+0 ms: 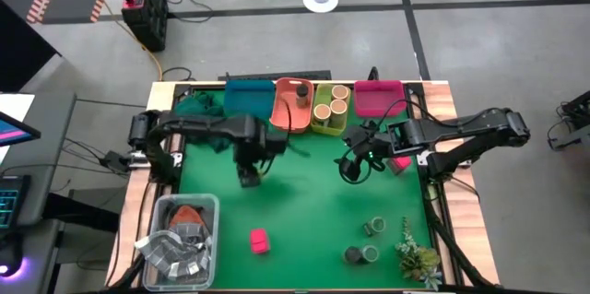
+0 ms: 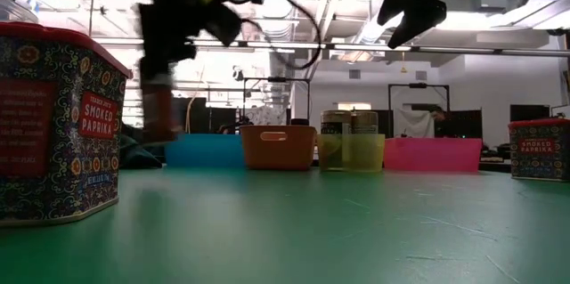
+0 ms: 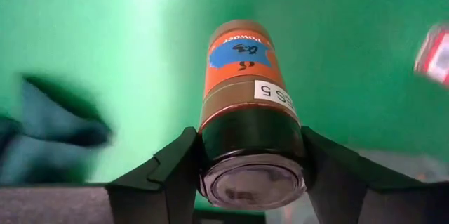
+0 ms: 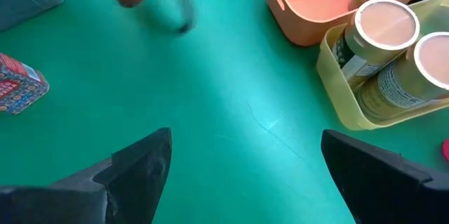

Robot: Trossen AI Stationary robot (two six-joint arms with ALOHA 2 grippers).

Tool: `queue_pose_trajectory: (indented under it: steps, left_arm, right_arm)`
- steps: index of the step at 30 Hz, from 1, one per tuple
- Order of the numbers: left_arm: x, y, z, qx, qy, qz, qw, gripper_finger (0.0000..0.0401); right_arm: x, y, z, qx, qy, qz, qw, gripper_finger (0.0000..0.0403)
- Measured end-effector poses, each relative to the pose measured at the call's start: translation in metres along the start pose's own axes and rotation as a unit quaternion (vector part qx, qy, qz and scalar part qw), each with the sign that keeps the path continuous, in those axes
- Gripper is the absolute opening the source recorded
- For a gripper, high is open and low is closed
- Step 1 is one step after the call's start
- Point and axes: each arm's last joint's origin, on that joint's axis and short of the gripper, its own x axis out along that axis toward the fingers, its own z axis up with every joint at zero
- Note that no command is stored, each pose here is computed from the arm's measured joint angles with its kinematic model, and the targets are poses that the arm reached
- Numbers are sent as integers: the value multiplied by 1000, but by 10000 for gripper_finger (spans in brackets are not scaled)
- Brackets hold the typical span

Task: Sort spices by type
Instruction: Put the left black seasoning bottle into the orange bin

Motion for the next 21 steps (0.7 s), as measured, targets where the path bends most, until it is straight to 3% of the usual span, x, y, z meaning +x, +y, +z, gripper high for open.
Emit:
queue_pose_trajectory:
  steps: [5, 11, 21]
  left_arm:
    - [-43, 32, 11, -28, -82, -11, 996, 208]
    - [-89, 72, 18, -66, -178, 13, 982, 208]
    - [-98, 128, 72, -81, -195, 46, 976, 208]
  right_arm:
    - [0, -1, 1, 8, 0, -2, 1000, 392]
    - [1, -4, 2, 18, -1, -6, 1000, 392]
    - [1, -3, 2, 26, 0, -5, 1000, 392]
